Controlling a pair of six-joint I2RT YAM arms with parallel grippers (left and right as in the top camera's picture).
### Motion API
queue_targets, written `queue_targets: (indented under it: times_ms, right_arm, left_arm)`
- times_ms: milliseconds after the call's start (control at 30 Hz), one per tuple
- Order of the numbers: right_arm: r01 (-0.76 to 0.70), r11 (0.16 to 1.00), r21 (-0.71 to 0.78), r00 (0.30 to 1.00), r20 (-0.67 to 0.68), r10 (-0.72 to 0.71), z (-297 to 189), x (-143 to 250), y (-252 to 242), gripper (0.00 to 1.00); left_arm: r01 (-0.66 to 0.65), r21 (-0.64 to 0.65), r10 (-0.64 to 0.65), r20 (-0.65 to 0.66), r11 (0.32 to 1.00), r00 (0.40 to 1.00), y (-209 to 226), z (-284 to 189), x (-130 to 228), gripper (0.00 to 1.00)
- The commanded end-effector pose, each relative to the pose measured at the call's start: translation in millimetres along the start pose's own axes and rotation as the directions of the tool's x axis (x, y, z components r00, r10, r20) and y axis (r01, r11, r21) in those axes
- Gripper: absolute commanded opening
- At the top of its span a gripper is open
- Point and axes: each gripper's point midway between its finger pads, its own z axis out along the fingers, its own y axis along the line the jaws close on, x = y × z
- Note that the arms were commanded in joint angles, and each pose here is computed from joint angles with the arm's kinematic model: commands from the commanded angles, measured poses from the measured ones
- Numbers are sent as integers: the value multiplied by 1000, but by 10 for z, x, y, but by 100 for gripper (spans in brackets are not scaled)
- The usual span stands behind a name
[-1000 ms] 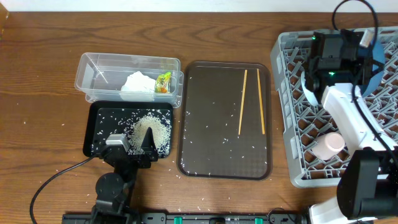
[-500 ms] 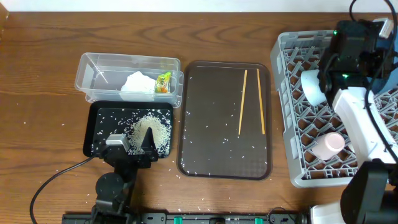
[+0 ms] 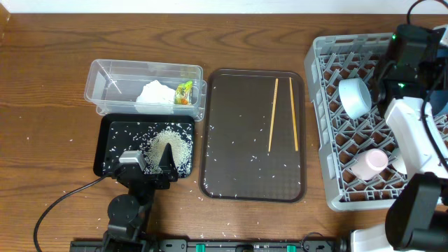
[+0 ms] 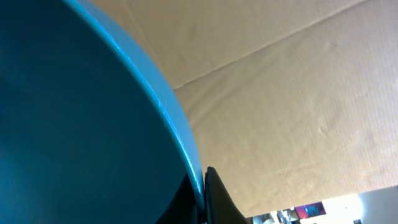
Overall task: Sort waste into correct bins and load items into the dishwasher rack
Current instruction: 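Grasp the blue plate with the right gripper and place it in the rack, then move the right gripper to the brown tray and grasp a chopstick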
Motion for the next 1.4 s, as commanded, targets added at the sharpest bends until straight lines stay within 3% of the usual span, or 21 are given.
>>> queue_targets:
  times_ms: [0,100,133,200,267,300,400,667,767,867,967,1067,1133,1200,1367]
  right_arm:
    - [56,998,-8,998,9,-56,-68,-25,221,1]
    - [116,993,-17,993,18,-116,-141,-22,441,2]
    - [135,991,-24,991,29,-134,-190,-32,522,7]
    - [144,989,-40,988,63,-141,-321,-88,612,26]
    - [140,987,-85,983,128,-129,-524,-198,692,56]
    - [138,985,-104,979,163,-120,-650,-260,703,61]
    - [139,979,-150,966,238,-100,-903,-386,687,64]
    - [15,934,-358,891,428,150,-1764,-689,238,77]
    - [80,871,-484,847,493,197,-2230,-638,304,78]
    - [218,707,-673,831,508,228,-2788,-373,674,75]
    - [293,353,-888,890,388,238,-3361,63,1142,68]
    - [225,-50,-973,966,216,141,-3906,479,1405,56]
    - [143,-188,-972,990,137,45,-4112,675,1532,50]
    - [57,-170,-984,997,65,-43,-4084,826,1695,45]
    - [-88,5,-996,976,-87,-200,-3801,1157,2196,43]
  left_arm:
    - [7,-28,-7,-24,1000,1000,75,24,127,91]
    - [7,-28,-7,-24,1000,1000,75,24,127,91]
    - [7,-28,-7,-24,1000,1000,75,24,127,92]
    - [7,-28,-7,-24,1000,1000,75,24,127,92]
    - [7,-28,-7,-24,1000,1000,75,24,127,92]
    - [7,-28,-7,-24,1000,1000,75,24,127,92]
    - [7,-28,-7,-24,1000,1000,75,24,127,92]
    - [7,-28,-7,-24,1000,1000,75,24,127,91]
    - [7,-28,-7,-24,1000,1000,75,24,127,92]
    - [7,-28,-7,-24,1000,1000,75,24,127,91]
    - [7,-28,-7,-24,1000,1000,75,24,127,91]
    - [7,-28,-7,-24,1000,1000,75,24,127,91]
    - [7,-28,-7,-24,1000,1000,75,24,127,91]
    - [7,-28,-7,-24,1000,1000,75,24,127,92]
    - [7,-28,-7,-24,1000,1000,75,24,127,91]
